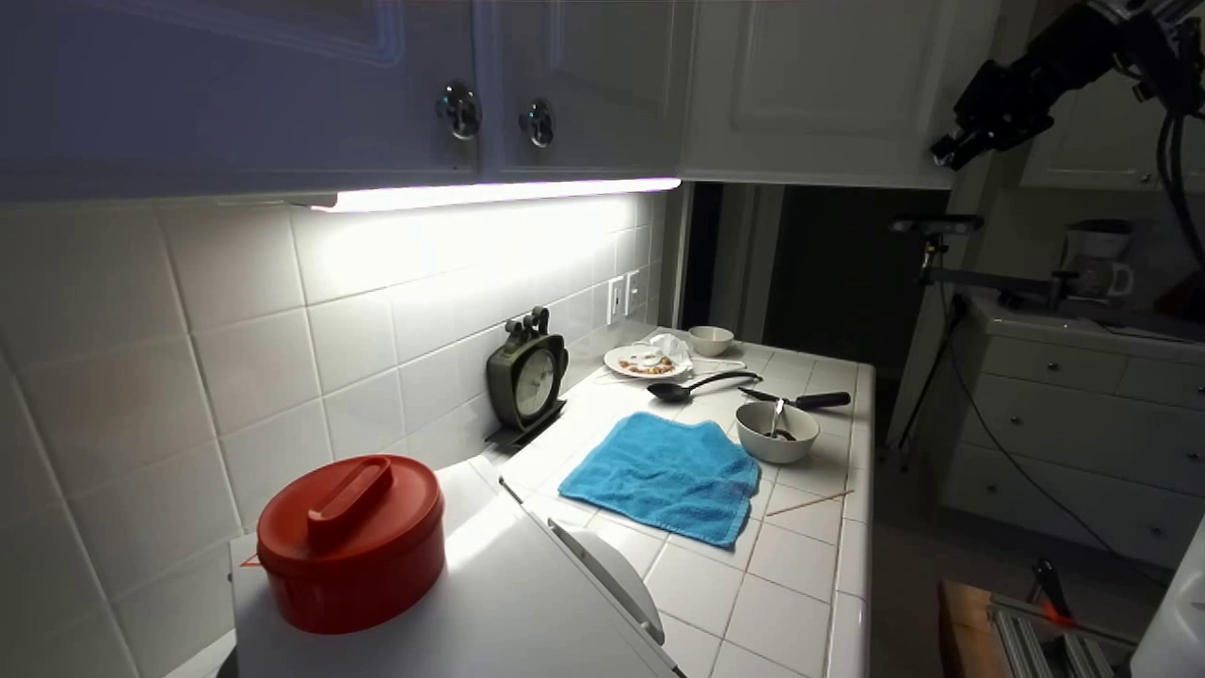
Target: Open the left door of the upper cabinet on the right.
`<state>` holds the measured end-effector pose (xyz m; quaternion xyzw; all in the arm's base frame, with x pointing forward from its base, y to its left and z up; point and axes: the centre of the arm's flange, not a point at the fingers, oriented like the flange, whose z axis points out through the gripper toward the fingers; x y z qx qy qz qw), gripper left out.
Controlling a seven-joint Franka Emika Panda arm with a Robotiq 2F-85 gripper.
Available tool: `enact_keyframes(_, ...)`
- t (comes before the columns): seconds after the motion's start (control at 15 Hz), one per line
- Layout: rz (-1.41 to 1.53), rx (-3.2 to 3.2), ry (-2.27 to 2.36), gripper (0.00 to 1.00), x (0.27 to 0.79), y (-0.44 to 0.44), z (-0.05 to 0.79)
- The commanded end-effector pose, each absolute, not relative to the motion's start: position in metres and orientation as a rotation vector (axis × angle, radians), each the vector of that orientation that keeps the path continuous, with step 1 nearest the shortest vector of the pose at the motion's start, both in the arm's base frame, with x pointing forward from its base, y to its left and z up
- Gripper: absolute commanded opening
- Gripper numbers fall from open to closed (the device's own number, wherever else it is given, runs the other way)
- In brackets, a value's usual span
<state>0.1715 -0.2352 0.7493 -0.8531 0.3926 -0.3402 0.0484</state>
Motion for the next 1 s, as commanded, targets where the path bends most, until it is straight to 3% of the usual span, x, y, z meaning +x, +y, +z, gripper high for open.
enact_keyframes(0.0, -1.105, -2.596, 0.977, 0.61, 0.197, -0.156, 0.761)
enact_keyframes(0.4, -1.080, -2.828, 0.689, 1.00, 0.206, -0.048, 0.761)
enact_keyframes(0.93, -1.190, -2.964, 0.431, 1.00, 0.214, 0.044, 0.756)
